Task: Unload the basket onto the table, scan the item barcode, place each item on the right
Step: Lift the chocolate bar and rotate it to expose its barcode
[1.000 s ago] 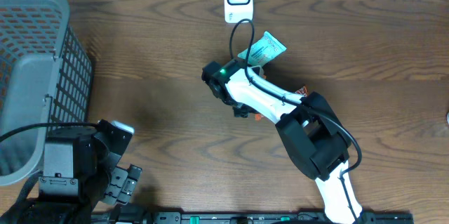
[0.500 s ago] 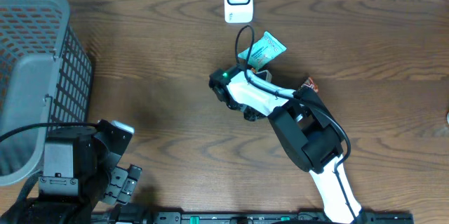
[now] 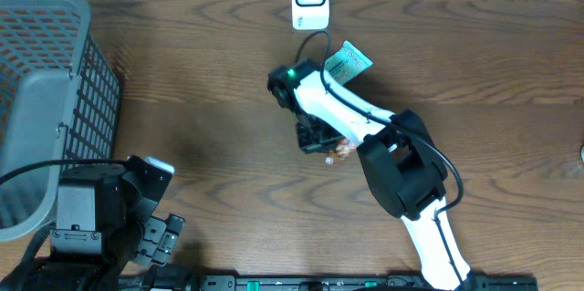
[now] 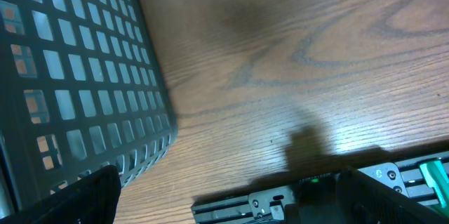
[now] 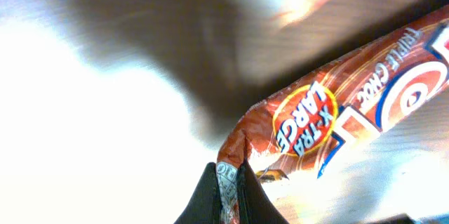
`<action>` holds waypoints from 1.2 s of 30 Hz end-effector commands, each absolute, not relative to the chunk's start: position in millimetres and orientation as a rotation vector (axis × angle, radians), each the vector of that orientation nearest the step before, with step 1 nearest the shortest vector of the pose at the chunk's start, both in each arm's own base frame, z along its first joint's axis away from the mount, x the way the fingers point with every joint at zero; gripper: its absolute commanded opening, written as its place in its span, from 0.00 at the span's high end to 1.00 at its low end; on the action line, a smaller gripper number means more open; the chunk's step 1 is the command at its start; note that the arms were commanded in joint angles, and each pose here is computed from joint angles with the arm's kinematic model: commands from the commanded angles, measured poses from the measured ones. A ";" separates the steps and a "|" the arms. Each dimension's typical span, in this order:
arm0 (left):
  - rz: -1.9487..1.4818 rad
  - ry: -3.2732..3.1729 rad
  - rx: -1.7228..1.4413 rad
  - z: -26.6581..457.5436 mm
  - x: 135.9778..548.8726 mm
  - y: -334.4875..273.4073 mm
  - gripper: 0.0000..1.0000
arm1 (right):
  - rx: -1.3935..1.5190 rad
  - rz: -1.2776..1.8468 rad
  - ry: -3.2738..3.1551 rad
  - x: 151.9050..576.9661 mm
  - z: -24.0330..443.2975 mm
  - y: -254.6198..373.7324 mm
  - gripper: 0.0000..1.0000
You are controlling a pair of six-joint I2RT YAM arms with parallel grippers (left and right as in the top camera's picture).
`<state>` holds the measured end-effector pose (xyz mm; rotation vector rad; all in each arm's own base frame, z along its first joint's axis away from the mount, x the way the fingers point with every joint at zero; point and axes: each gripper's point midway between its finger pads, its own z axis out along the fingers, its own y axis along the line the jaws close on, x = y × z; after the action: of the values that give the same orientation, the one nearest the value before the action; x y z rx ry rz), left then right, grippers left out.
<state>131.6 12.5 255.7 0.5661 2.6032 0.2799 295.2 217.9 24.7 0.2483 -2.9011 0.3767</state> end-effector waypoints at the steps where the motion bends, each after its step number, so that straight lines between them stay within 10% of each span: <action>1: 0.287 2.594 0.566 258.1 130.8 13.1 0.02 | 0.451 -0.135 -2.924 286.4 99.3 273.0 0.99; 13: 0.287 2.594 0.566 258.1 130.8 13.1 0.02 | 0.805 -1.276 -2.682 266.1 249.5 344.1 0.99; 36: 0.287 2.594 0.566 258.1 130.8 13.1 0.02 | 0.544 -1.613 -2.360 293.5 114.5 322.2 0.99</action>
<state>131.5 12.4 255.6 0.5664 2.6035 0.2793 290.2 336.5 124.4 0.5575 -2.3429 -1.6063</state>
